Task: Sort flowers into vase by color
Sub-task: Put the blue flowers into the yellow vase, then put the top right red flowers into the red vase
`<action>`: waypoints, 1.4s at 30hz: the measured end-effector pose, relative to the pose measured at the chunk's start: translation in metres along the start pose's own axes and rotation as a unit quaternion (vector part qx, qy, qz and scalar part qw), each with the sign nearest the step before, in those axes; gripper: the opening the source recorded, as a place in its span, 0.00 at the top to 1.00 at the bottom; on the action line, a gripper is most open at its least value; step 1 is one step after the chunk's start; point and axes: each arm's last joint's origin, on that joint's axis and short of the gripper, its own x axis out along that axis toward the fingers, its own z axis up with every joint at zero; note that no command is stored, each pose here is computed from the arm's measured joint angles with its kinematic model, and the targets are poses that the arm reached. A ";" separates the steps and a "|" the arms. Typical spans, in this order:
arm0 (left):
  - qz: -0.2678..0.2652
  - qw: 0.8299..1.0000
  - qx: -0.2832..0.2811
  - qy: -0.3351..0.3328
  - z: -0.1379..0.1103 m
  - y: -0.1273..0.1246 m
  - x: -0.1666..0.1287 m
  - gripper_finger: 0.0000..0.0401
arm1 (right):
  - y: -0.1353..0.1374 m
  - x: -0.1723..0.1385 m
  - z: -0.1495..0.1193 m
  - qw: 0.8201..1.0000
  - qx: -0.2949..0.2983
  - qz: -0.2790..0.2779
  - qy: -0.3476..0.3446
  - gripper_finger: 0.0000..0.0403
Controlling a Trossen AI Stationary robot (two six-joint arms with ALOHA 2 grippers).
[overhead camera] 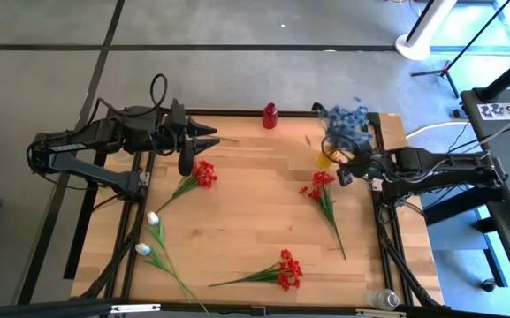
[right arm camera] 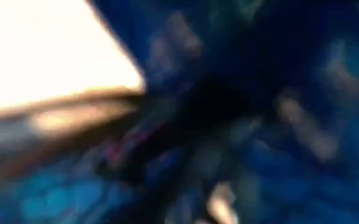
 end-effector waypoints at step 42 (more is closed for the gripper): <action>-0.067 0.996 0.056 -0.017 0.004 -0.003 -0.015 0.63 | -0.039 -0.123 0.079 0.992 -0.018 -0.001 -0.125 0.22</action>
